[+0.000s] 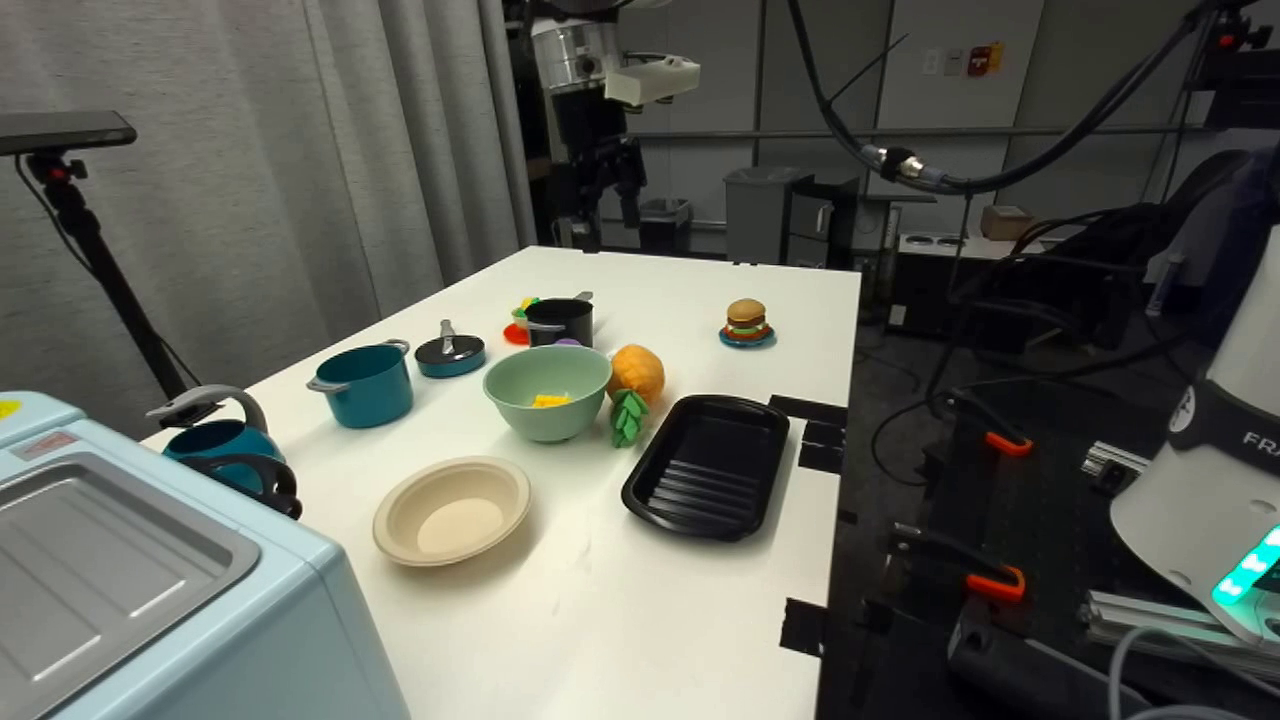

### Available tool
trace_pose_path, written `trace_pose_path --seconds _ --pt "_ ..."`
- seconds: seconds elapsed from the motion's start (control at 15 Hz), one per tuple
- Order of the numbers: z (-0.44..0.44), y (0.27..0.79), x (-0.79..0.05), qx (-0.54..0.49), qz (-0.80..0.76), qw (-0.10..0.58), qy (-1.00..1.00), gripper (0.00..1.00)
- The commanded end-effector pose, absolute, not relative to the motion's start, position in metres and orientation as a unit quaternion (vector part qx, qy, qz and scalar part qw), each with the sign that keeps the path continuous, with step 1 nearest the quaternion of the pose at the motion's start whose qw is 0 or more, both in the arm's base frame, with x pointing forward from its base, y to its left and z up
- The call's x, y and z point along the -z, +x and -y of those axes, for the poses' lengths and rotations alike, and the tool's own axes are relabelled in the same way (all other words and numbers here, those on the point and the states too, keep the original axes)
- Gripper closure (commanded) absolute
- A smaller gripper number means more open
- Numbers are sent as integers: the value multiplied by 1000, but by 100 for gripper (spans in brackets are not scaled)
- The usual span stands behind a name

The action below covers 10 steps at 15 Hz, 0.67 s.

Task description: Pick the bowl of potato fries and pour them onto the plate

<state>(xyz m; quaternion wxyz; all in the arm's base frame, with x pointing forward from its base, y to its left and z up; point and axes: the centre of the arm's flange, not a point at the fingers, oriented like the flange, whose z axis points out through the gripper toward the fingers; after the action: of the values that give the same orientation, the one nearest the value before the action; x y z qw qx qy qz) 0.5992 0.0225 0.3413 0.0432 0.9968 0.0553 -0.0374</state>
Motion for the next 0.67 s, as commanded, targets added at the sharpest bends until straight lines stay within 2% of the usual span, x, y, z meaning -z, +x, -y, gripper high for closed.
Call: trace_pose_path --seconds 0.0,0.6 --pt "-26 640 -313 48 -56 42 996 0" --pt "-45 688 -254 66 -60 31 996 0"
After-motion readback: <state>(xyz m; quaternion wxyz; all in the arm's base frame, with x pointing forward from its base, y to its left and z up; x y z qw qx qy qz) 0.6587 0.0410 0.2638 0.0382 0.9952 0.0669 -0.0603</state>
